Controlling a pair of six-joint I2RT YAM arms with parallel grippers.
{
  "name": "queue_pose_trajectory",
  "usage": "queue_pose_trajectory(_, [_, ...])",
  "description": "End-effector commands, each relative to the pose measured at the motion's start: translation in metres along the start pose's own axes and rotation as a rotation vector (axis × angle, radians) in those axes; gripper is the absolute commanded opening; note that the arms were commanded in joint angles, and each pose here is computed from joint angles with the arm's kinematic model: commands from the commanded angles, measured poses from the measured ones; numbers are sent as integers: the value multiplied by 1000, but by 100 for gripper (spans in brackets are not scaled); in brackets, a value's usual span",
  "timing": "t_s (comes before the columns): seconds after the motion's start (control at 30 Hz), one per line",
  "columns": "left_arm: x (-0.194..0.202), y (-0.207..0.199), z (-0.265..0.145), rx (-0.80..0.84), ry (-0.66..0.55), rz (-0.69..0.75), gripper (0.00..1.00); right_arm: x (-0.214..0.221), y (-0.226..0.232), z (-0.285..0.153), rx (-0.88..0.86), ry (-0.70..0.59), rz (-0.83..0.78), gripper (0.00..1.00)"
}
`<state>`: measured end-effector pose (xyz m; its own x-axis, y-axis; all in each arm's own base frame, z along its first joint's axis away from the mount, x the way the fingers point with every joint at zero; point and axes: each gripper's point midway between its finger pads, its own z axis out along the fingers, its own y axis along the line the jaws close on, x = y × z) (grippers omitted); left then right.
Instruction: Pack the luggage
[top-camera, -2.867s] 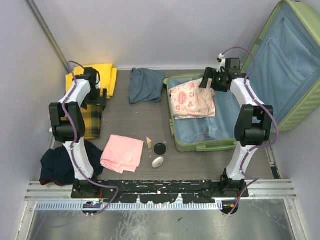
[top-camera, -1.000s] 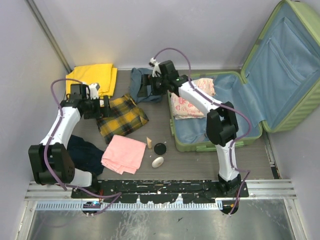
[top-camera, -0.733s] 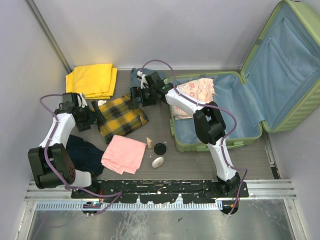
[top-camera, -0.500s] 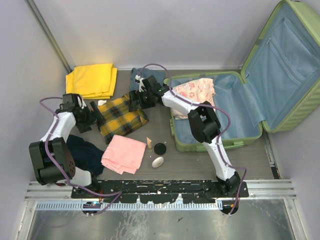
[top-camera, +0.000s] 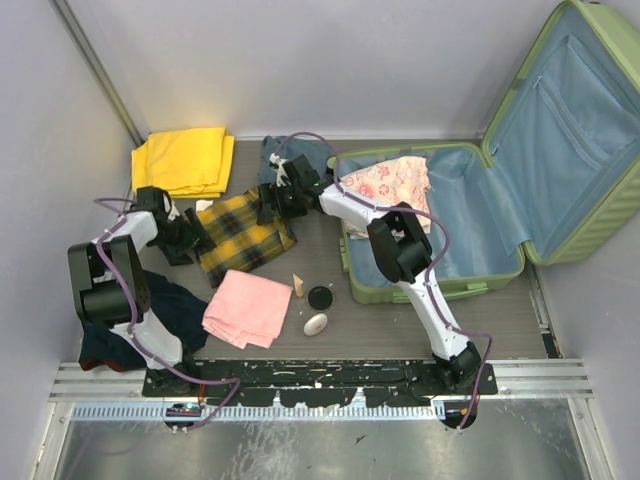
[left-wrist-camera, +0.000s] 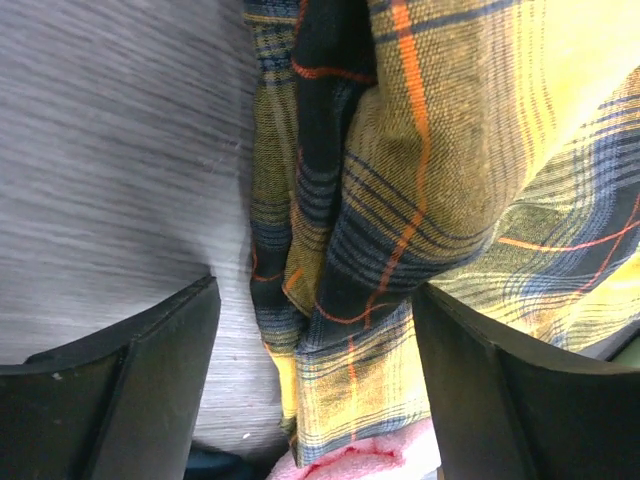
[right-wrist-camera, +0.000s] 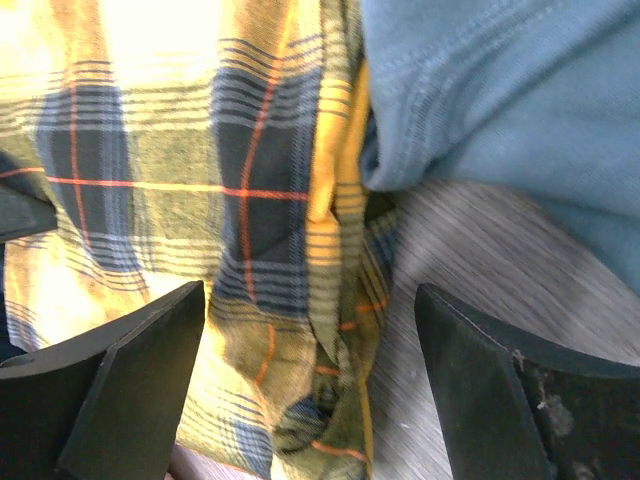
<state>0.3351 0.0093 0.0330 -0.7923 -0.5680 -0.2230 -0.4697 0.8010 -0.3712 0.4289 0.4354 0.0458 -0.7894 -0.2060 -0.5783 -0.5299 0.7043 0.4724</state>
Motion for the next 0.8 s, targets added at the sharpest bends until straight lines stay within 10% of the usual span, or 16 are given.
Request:
queue_pose_trajectory(0.0, [-15, -16, 12, 84, -22, -23, 75, 11, 20, 17, -91, 27, 23, 87])
queue_pose_trajectory(0.5, [-53, -76, -26, 257, -147, 93, 0, -66, 84, -34, -219, -145, -83, 1])
queue_pose_trajectory(0.77, [-81, -147, -113, 393, -361, 272, 0, -125, 91, -119, -204, -287, -110, 1])
